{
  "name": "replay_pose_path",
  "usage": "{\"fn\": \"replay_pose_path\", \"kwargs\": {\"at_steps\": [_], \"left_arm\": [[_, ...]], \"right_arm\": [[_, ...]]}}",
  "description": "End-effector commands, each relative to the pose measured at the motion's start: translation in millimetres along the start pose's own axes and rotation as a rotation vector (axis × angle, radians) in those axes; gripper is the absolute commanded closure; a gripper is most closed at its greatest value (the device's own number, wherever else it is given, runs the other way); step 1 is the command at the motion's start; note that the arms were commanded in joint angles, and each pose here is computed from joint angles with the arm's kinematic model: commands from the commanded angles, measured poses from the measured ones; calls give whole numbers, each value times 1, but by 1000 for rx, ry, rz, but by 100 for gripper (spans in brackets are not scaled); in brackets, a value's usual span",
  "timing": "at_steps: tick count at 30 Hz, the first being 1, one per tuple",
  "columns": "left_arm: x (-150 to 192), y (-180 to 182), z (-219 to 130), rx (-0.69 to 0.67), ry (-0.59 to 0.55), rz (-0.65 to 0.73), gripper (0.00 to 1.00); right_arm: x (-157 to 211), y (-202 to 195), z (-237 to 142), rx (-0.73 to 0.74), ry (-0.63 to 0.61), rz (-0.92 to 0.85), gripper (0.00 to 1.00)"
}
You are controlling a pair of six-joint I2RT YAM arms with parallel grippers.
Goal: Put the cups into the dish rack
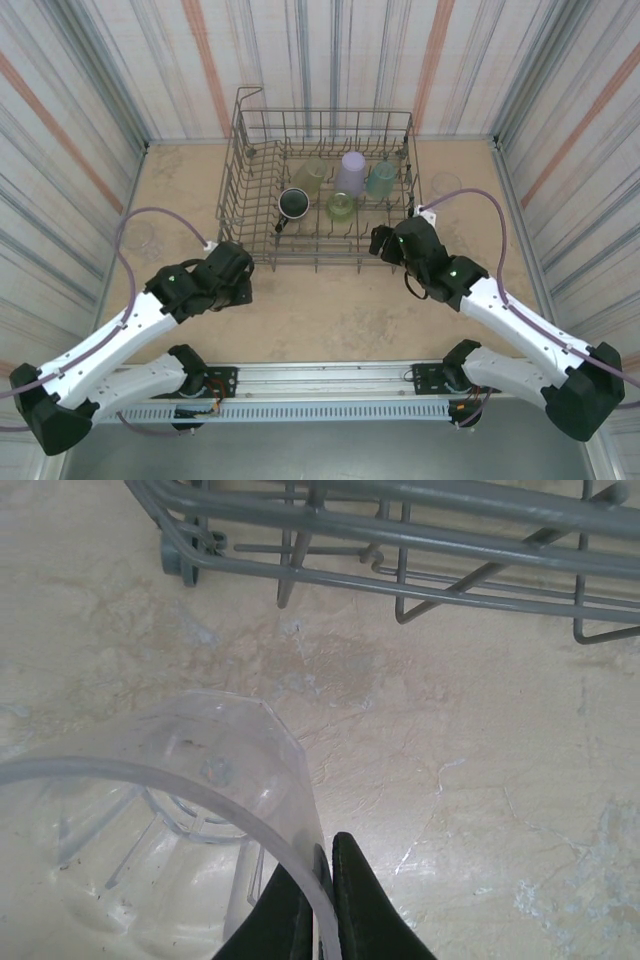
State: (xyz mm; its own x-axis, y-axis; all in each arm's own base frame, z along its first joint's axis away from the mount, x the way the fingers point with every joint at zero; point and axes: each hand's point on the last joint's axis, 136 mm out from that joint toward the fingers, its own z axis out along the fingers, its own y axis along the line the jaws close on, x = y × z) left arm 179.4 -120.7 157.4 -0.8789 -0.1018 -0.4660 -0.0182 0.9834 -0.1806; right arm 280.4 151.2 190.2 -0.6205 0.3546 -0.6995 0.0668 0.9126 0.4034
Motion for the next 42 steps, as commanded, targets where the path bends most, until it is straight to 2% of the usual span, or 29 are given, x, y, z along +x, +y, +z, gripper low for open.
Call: {"fn": "replay_pose_path", "kwargs": {"at_steps": [1, 9, 14, 21, 28, 42], "left_arm": [[-12, 8, -21, -30, -49, 30, 100], [-26, 13, -34, -63, -45, 69, 100], [-38, 3, -51, -7, -61, 68, 100], [-48, 0, -72, 6, -76, 84, 100], [-57, -5, -85, 8, -62, 123, 100], [-92, -26, -109, 53, -124, 158, 100]], "right_arm": [[-2, 9, 1, -24, 16, 38, 1], [2, 12, 4, -32, 35, 44, 1], [2, 14, 6, -38, 40, 42, 1], [-1, 19, 7, -38, 40, 23, 1], [1, 18, 15, -31, 58, 19, 1], [-1, 20, 19, -32, 66, 14, 1]]}}
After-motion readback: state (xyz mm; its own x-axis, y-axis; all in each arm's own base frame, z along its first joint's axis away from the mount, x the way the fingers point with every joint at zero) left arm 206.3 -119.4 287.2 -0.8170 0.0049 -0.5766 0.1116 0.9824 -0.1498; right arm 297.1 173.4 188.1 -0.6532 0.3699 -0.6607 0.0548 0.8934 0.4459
